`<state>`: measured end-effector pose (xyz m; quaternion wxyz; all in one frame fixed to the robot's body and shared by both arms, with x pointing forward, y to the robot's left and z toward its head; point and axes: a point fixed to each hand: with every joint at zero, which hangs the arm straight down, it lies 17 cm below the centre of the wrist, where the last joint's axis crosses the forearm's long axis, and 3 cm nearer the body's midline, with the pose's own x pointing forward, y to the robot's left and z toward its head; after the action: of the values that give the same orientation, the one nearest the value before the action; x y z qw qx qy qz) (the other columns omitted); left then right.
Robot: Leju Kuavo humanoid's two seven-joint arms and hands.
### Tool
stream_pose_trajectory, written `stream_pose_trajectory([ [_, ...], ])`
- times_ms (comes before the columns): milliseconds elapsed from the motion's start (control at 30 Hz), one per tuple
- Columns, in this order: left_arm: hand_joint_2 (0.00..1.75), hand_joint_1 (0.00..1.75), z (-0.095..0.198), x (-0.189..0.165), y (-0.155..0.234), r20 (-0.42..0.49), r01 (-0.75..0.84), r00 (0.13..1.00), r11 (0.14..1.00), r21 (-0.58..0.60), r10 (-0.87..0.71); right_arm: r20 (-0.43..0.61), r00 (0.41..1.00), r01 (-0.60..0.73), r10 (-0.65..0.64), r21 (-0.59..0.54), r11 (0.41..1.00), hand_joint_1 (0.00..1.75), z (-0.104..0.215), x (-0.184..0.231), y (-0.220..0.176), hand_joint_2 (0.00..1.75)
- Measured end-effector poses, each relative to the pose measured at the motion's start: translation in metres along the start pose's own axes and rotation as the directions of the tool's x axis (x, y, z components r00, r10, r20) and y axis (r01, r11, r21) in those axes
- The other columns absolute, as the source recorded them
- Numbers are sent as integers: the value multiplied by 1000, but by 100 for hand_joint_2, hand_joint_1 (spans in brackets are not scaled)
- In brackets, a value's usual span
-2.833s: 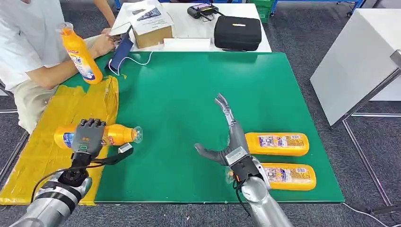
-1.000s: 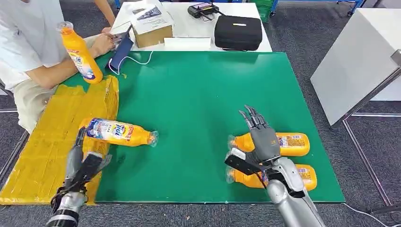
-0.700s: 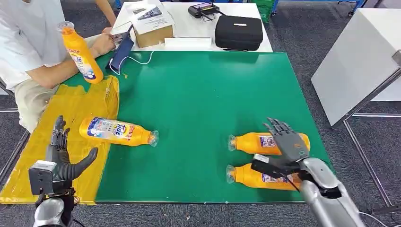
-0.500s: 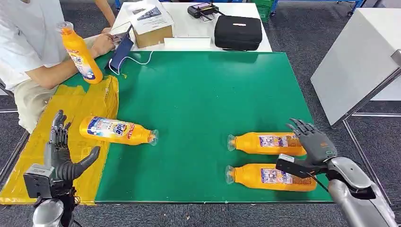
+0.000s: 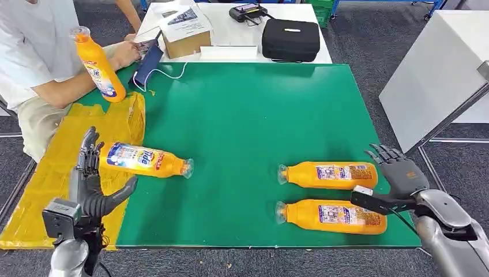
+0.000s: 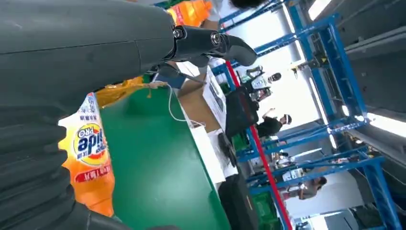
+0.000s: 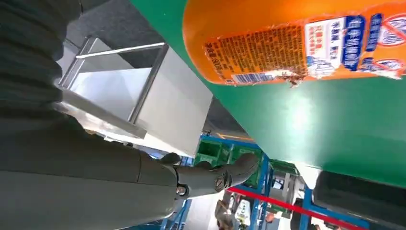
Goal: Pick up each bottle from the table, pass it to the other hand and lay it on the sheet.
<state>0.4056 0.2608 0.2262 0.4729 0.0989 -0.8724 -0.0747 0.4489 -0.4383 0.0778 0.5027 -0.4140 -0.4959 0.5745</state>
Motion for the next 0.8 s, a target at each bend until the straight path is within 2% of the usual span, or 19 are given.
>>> stream_pose_trajectory([
  [300, 175, 0, -8, 12, -27, 29, -6, 1000, 998, -56, 8, 9, 1000, -1, 2, -86, 996, 0, -35, 24, -8, 175],
  [567, 175, 0, -12, 16, -40, 41, -17, 999, 996, -82, 21, 35, 999, 40, -37, -86, 996, 0, -57, 48, -7, 175],
  [800, 175, 0, -14, 16, -50, 40, -29, 999, 994, -104, 33, 67, 997, 43, -41, -25, 999, 0, -70, 68, 12, 175],
])
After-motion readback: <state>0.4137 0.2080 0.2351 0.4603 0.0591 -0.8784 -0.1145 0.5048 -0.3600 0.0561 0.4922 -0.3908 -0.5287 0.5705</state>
